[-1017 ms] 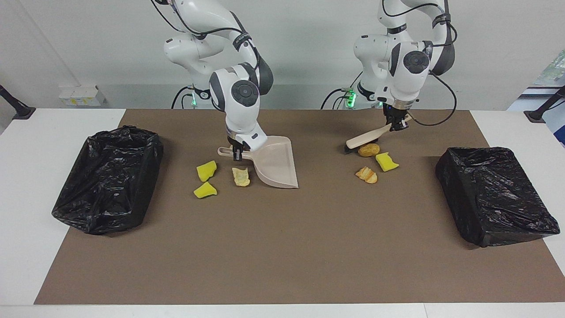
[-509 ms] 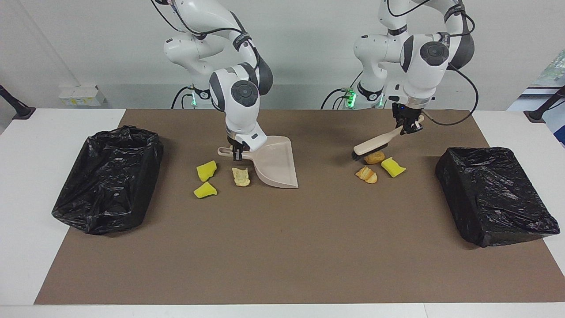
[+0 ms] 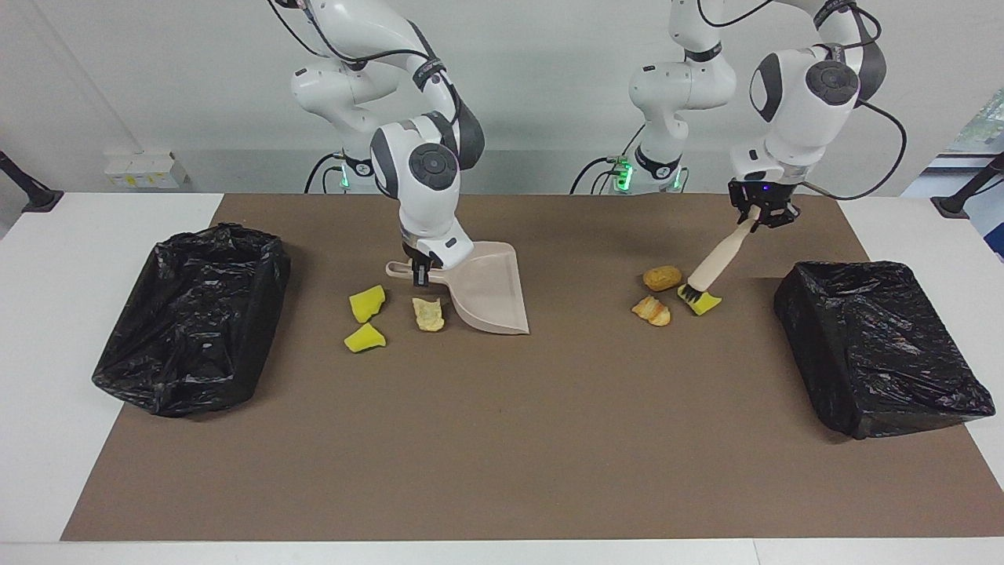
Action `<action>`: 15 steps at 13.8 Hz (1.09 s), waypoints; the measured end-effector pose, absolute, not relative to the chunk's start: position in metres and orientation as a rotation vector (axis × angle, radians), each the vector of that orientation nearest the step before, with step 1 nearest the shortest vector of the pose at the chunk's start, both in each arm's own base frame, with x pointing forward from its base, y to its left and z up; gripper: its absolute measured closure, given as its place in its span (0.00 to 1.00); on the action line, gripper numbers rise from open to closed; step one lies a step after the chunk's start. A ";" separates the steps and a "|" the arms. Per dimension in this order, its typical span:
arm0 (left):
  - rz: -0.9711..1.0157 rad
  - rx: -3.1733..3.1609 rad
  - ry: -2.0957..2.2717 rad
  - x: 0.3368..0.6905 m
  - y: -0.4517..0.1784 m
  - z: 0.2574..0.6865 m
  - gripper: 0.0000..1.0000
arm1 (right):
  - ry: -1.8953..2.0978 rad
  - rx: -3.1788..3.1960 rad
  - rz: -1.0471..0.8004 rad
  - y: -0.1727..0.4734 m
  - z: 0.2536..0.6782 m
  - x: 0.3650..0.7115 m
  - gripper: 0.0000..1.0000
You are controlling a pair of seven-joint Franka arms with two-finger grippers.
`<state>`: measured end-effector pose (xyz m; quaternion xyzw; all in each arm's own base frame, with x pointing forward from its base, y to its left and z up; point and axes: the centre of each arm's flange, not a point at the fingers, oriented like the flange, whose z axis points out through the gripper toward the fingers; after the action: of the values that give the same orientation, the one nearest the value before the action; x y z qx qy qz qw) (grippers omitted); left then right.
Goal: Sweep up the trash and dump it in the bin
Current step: 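Sweep the sponge and snacks with the left gripper toward the dustpan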
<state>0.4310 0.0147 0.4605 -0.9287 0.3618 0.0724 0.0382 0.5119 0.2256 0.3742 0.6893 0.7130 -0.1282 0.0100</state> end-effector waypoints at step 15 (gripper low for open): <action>0.367 -2.912 -0.078 0.400 -0.031 0.383 0.73 | 2.225 2.154 -0.406 0.224 0.373 0.511 0.69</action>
<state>0.4000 -0.0311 0.3826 -0.9866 -0.0263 0.1244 0.1027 0.5107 0.2240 0.3727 0.6897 0.7123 -0.1301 0.0091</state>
